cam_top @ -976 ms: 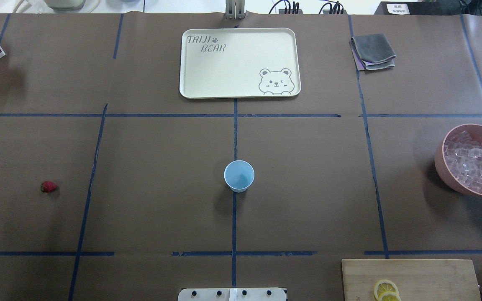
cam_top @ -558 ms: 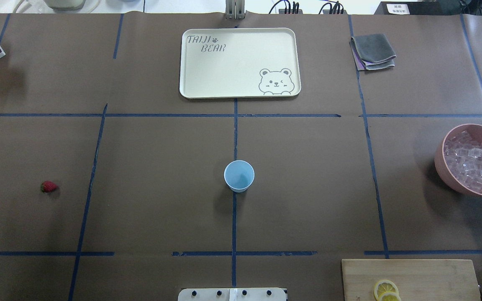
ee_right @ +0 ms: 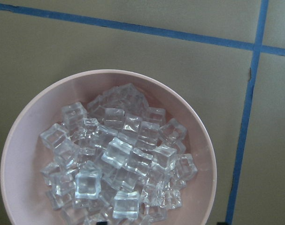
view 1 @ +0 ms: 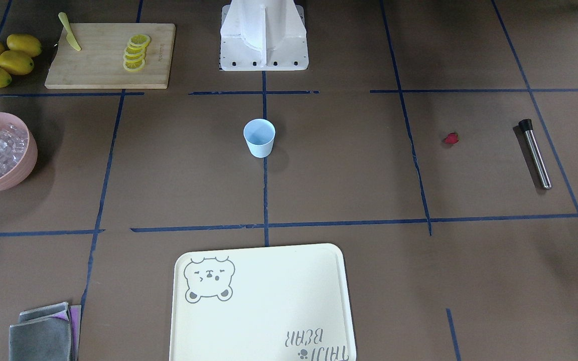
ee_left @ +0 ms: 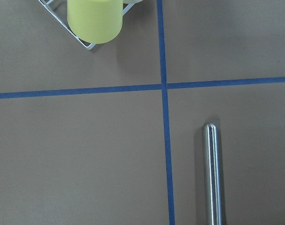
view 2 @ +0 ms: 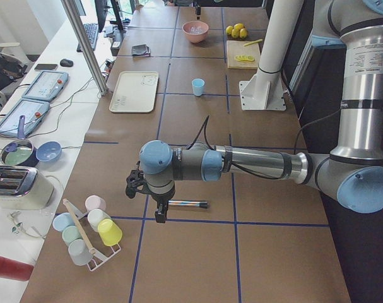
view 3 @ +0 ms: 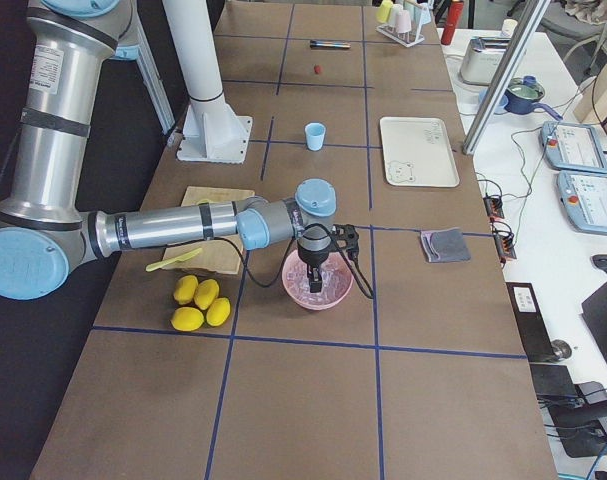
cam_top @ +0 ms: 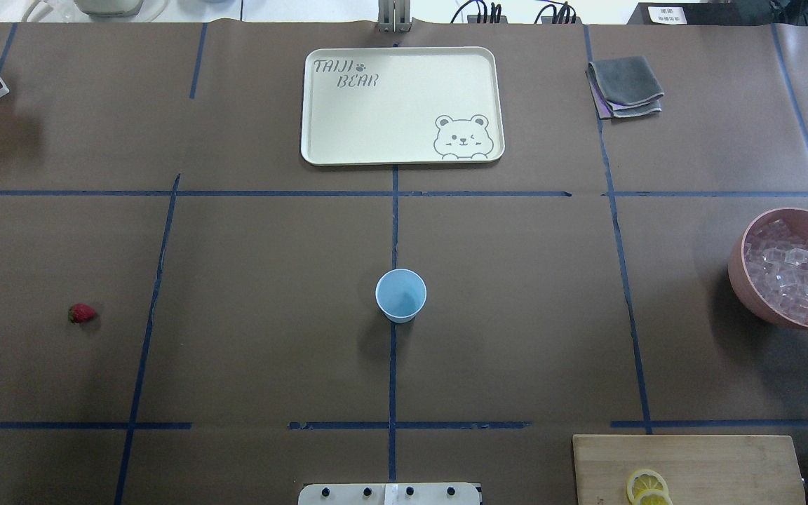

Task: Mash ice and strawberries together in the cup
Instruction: 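Move the right gripper over the pink bowl of ice cubes, then lower the right gripper into the bowl and grasp an ice cube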

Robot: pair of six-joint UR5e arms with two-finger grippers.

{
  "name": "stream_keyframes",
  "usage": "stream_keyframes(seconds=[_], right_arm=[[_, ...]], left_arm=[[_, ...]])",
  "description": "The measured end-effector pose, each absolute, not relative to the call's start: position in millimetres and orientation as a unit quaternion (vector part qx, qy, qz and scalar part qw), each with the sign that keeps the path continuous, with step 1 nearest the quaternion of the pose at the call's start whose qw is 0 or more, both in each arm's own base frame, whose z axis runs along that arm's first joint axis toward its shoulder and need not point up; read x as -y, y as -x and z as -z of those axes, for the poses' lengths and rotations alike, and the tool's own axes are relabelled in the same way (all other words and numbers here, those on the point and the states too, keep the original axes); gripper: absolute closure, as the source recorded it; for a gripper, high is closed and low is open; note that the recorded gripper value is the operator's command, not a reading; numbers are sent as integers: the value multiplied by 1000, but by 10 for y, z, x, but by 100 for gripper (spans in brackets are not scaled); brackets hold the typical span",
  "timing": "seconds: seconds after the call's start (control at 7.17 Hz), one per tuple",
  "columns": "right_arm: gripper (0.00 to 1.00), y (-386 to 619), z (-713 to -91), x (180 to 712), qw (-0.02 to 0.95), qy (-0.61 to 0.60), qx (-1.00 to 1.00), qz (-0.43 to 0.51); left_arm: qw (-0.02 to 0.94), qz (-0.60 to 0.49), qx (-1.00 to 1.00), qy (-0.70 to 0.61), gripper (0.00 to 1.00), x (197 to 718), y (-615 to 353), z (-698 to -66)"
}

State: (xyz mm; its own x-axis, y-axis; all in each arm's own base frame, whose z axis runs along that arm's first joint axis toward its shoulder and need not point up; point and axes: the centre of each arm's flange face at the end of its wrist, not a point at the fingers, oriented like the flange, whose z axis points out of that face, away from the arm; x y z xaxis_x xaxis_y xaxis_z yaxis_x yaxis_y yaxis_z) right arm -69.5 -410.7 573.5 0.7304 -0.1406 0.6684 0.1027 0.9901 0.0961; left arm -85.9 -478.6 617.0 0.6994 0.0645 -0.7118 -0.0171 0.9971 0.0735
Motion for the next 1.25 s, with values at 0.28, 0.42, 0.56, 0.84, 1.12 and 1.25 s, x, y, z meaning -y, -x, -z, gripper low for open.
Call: stream_keyframes(seconds=[0.28, 0.42, 0.56, 0.84, 1.12, 1.25], right_arm=[[34, 806, -5778, 4102, 929, -17, 361, 73], [34, 898, -5787, 4094, 929, -12, 361, 83], [37, 969, -5795, 4084, 928, -9, 361, 90], [40, 1071, -5814, 4082, 928, -4, 360, 100], [43, 1175, -5866, 4151, 927, 1, 359, 107], [43, 1208, -5875, 4174, 927, 2, 359, 110]], left_arm=[[922, -23, -386, -33, 0, 4803, 861, -6139], [922, -24, -386, -34, 0, 4807, 862, -6125], [922, -24, -386, -35, 0, 4810, 862, -6118], [922, -24, -386, -36, 0, 4811, 862, -6113], [922, -25, -386, -36, 0, 4812, 862, -6112], [922, -25, -386, -36, 0, 4812, 862, -6106]])
